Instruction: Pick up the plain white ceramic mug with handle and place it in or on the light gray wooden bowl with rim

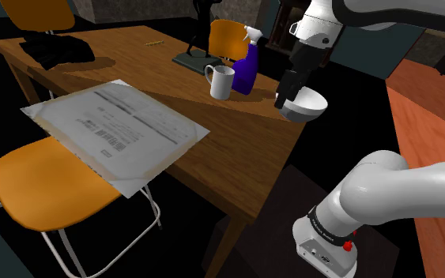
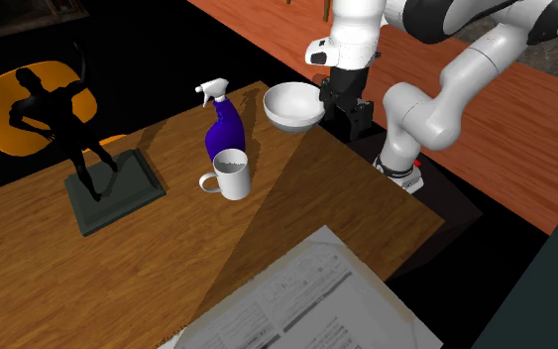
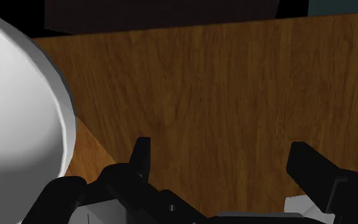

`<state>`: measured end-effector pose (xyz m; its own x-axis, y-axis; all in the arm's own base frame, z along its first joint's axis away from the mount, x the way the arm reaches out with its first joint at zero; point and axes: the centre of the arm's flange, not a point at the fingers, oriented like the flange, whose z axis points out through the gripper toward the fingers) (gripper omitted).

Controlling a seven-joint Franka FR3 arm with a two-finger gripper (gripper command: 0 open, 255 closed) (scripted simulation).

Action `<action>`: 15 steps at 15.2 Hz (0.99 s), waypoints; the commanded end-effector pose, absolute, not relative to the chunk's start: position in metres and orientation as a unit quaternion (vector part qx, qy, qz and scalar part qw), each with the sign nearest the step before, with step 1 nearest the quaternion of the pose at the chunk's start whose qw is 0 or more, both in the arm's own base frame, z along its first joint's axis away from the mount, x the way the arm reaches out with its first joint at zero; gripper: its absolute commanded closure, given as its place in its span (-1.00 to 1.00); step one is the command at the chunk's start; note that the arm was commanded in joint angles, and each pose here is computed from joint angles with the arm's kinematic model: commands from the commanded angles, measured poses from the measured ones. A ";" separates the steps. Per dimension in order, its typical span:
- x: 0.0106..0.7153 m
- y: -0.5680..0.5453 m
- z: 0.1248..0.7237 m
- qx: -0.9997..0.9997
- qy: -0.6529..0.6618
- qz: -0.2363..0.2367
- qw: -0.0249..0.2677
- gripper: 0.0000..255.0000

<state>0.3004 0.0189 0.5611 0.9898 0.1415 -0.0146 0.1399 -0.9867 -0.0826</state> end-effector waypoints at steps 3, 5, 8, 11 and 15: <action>0.326 0.018 0.559 -0.996 -0.085 0.007 0.037 -1.00; 0.351 0.018 0.558 -0.994 -0.100 0.004 0.033 -1.00; 0.389 0.020 0.556 -0.992 -0.122 0.000 0.028 -1.00; 0.428 0.023 0.554 -0.989 -0.143 -0.005 0.022 -1.00; 0.478 0.030 0.552 -0.985 -0.172 -0.011 0.015 -1.00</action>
